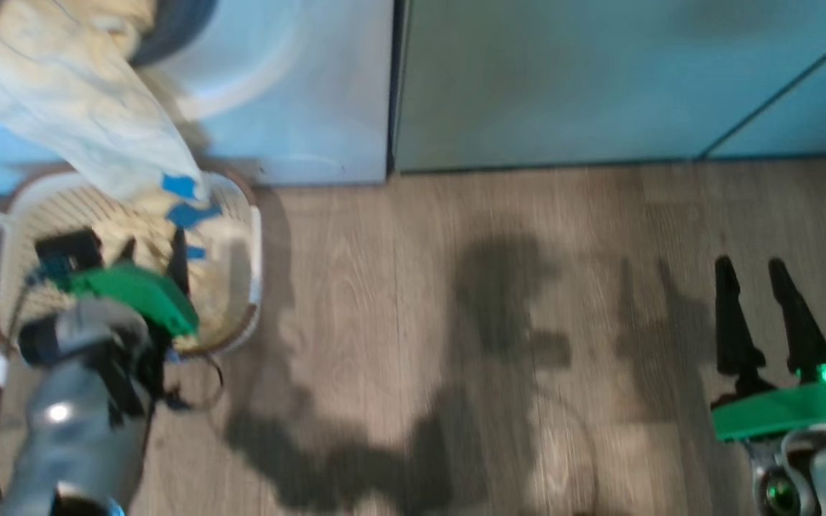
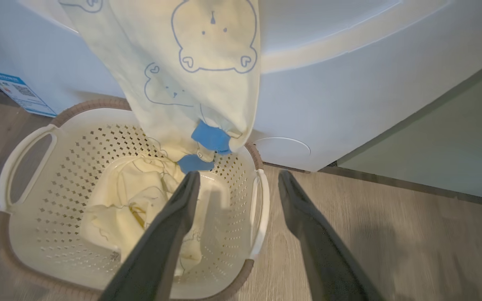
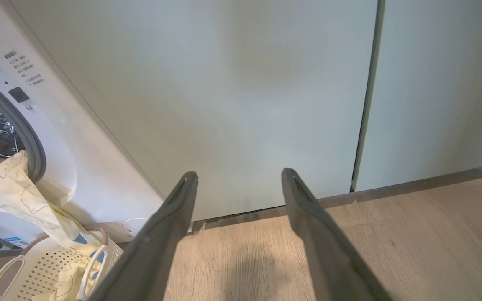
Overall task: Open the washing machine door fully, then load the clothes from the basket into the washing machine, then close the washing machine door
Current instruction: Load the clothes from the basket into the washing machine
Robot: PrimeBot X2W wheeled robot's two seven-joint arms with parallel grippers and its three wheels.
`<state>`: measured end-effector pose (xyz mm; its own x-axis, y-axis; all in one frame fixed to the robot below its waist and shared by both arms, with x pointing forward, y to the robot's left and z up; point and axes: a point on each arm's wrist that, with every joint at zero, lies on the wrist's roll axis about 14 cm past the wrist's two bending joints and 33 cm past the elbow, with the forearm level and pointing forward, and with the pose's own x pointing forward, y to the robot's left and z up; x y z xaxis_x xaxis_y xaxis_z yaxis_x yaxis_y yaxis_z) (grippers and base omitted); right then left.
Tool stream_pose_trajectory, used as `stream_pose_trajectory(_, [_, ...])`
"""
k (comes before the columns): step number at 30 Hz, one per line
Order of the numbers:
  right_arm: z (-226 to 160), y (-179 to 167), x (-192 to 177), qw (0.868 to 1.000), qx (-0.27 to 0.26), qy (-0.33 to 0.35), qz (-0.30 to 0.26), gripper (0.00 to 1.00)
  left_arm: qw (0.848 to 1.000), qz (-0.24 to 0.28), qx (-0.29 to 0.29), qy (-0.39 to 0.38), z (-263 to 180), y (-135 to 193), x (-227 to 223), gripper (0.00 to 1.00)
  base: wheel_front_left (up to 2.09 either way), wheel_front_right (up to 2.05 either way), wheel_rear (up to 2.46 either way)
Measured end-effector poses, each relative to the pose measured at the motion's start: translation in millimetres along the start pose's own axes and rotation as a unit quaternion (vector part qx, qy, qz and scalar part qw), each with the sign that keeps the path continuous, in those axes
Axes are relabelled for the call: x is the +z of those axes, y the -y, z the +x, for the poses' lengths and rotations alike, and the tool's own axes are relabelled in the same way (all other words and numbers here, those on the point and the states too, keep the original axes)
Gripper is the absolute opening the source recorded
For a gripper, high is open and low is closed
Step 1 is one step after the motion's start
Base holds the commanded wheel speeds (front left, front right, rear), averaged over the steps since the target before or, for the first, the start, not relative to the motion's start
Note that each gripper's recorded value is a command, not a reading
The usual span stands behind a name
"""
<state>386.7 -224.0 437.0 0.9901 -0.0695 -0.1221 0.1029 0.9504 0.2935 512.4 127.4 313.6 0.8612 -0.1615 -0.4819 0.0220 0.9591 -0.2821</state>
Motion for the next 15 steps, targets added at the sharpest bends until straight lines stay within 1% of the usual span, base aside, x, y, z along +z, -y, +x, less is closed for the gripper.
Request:
stream_pose_trajectory(10, [28, 18, -28, 0.999, -0.020, -0.036, -0.016, 1.00, 1.000, -0.005, -0.009, -0.019, 79, 7, 0, 1.00, 0.00, 0.00, 0.00])
stream_pose_trajectory(11, [28, 18, -28, 0.999, -0.020, -0.036, -0.016, 1.00, 1.000, -0.005, -0.009, -0.019, 79, 7, 0, 1.00, 0.00, 0.00, 0.00])
stream_pose_trajectory(15, [40, 22, -39, 0.998, -0.021, -0.048, -0.022, 1.00, 1.000, -0.009, -0.002, -0.024, 104, 4, -3, 1.00, 0.00, 0.00, 0.00])
